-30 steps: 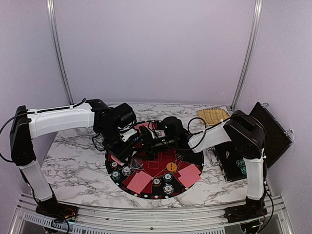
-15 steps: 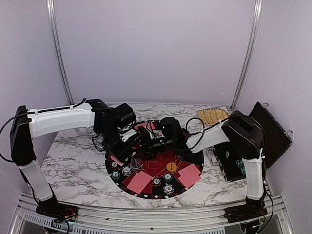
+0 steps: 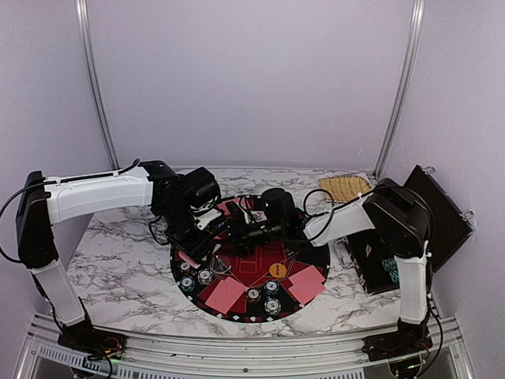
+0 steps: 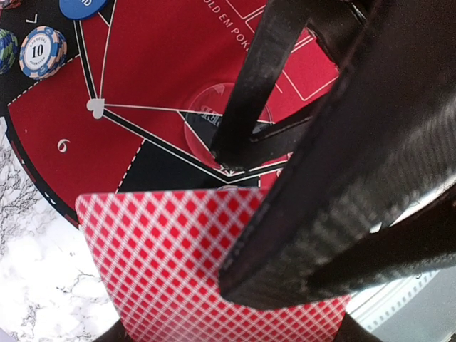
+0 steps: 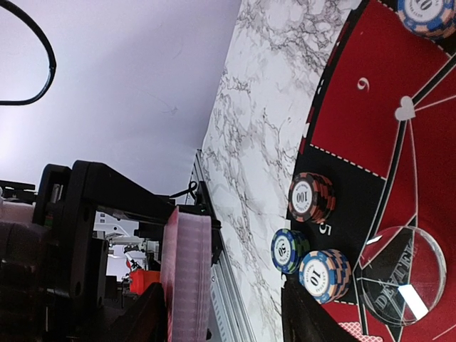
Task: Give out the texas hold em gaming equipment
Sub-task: Pick up the poker card from the face-down deck piles.
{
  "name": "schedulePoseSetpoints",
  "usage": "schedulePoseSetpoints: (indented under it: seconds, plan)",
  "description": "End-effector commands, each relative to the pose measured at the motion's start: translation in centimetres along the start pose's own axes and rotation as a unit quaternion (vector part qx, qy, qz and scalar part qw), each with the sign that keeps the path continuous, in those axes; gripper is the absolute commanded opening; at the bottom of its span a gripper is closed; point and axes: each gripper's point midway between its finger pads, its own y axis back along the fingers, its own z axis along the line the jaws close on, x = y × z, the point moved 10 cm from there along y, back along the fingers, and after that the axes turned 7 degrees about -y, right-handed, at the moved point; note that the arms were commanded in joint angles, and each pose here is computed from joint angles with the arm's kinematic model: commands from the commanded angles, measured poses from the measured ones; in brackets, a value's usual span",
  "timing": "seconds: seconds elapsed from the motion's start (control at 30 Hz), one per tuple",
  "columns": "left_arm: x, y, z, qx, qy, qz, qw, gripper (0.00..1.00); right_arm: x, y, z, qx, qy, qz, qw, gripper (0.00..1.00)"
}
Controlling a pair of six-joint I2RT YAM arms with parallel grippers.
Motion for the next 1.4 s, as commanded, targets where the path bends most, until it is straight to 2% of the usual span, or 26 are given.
schedulePoseSetpoints:
  seconds: [0.0, 0.83, 0.97, 1.17, 1.37]
  plan:
    - [0.1, 1.2, -0.2, 0.002, -0.005, -0.014, 1.0, 0.34, -0.2, 0.9, 0.0, 0.017, -0.003, -0.017, 1.0, 0.54]
    - [0.0, 0.6, 0.2, -0.009, 0.002, -0.006, 1.0, 0.34, -0.4, 3.3, 2.6, -0.002, 0.022, -0.043, 0.999, 0.54]
    - [-0.1, 0.6, 0.4, -0.012, 0.006, -0.006, 1.0, 0.34, -0.2, 3.6, 2.8, -0.003, 0.022, -0.045, 0.999, 0.5]
    - [-0.1, 0.5, 0.5, -0.01, 0.009, -0.005, 1.0, 0.34, 0.1, 3.7, 3.1, -0.006, 0.022, -0.046, 0.999, 0.37]
    - [-0.1, 0.4, 0.5, -0.009, 0.01, -0.004, 1.0, 0.34, 0.0, 3.5, 3.2, -0.01, 0.022, -0.045, 0.999, 0.33]
